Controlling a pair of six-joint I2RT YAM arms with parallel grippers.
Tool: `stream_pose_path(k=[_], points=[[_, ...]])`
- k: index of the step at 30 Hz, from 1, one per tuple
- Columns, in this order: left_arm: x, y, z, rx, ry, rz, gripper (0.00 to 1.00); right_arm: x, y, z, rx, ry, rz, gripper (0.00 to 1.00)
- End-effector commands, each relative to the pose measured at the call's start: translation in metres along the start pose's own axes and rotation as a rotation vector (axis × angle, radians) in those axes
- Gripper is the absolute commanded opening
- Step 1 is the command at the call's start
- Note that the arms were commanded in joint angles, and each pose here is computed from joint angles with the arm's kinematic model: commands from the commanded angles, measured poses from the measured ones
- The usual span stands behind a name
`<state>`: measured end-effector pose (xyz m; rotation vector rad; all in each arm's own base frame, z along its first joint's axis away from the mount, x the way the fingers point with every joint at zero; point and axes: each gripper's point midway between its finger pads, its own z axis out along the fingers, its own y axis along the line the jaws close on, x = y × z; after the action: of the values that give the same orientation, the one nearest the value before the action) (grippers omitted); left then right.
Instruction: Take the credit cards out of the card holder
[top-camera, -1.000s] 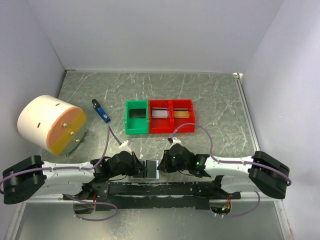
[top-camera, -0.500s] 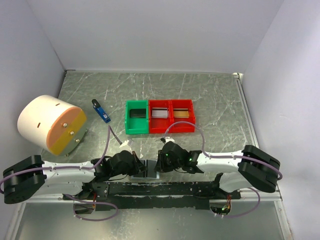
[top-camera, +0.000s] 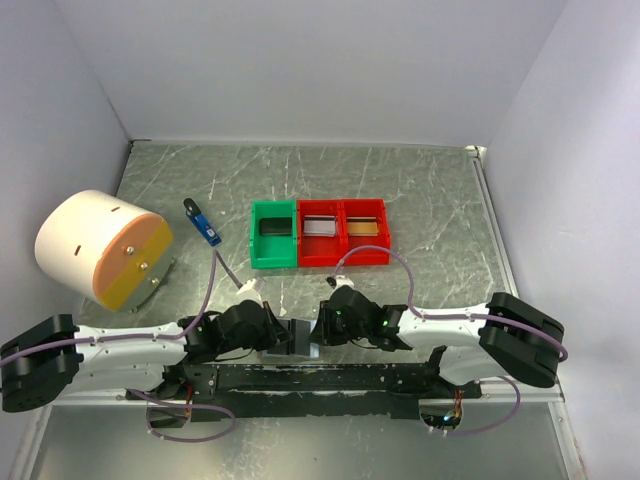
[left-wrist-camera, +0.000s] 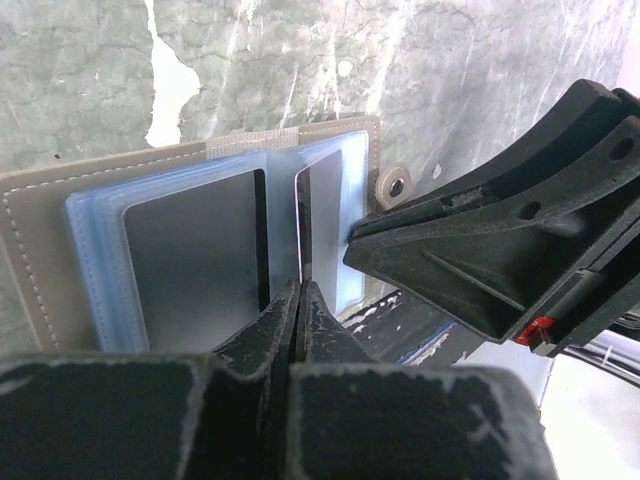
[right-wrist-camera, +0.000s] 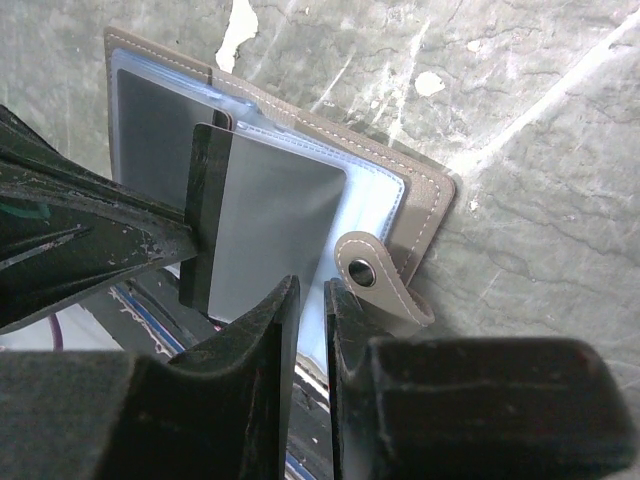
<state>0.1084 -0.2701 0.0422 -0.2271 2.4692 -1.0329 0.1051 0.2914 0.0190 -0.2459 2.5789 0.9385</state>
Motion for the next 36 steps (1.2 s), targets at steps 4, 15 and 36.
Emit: stream_pose_path(k=[4, 15, 36], points=[[-0.008, -0.010, -0.003, 0.014, -0.030, 0.010, 0.07, 0.010, -0.019, -0.002, 0.066, 0.039, -0.046, 0.18], [-0.004, -0.013, 0.001, 0.033, -0.015, 0.005, 0.07, -0.016, 0.021, 0.000, -0.026, 0.001, -0.085, 0.26], [0.002, -0.023, 0.002, 0.176, -0.011, -0.059, 0.25, 0.019, -0.030, 0.009, 0.061, 0.018, 0.065, 0.28]])
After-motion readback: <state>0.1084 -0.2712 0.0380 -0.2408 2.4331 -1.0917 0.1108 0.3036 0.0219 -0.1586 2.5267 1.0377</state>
